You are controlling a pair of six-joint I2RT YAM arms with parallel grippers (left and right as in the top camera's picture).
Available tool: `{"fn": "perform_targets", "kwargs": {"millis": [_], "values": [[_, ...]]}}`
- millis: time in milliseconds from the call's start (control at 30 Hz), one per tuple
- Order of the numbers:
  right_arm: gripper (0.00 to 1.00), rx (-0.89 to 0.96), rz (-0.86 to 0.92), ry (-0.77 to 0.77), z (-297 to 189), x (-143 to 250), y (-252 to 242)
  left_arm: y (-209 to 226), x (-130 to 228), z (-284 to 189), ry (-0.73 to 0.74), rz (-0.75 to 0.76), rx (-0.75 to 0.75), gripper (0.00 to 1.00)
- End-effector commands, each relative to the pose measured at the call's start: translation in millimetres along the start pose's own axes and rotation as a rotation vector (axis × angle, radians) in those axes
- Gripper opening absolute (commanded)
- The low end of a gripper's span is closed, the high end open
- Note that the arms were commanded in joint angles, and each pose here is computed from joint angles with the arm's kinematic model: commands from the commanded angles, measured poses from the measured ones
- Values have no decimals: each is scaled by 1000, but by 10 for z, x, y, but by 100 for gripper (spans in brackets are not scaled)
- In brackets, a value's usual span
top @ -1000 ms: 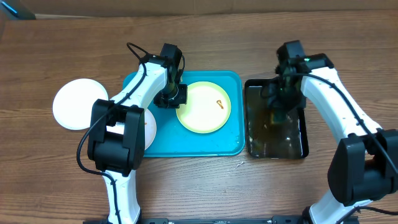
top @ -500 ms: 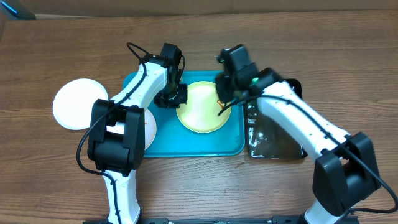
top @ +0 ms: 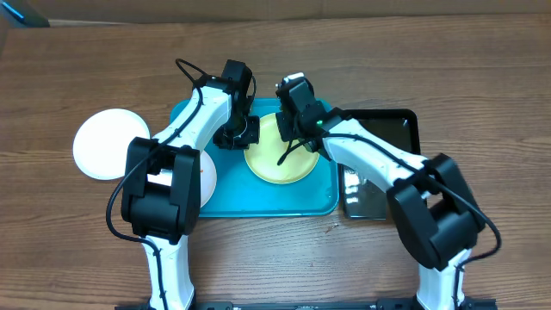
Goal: Clean dirty plates on tray and stack at the side
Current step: 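Move the held sponge left onto the yellow plate with the right gripper, then scrub the yellow plate with the sponge while the left gripper holds it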
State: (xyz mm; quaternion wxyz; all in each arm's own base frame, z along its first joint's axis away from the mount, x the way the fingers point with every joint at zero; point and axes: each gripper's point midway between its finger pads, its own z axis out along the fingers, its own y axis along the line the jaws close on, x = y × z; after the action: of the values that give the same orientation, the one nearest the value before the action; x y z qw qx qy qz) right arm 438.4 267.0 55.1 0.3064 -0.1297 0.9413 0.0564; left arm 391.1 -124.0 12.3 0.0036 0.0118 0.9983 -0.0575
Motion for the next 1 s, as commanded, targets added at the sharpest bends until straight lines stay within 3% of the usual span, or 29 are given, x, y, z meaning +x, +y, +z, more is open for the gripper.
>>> {"fn": "perform_targets", "kwargs": {"millis": [0,367,600,767,967], "values": [[4,35,4,19,70,76,-69,-5,2,26,4,-9,-5,4],[4,70,47,175,43,466,-152,6,3,25,5,-75,-7,4],[4,-108,154,238,16,547,175,5,-2,25,3,-75,-6,4],[4,-306,172,194,-171,262,494,3,0,25,4,-74,-6,4],[4,-372,182,65,-644,-274,498,3,0,25,4,-74,-6,4]]}}
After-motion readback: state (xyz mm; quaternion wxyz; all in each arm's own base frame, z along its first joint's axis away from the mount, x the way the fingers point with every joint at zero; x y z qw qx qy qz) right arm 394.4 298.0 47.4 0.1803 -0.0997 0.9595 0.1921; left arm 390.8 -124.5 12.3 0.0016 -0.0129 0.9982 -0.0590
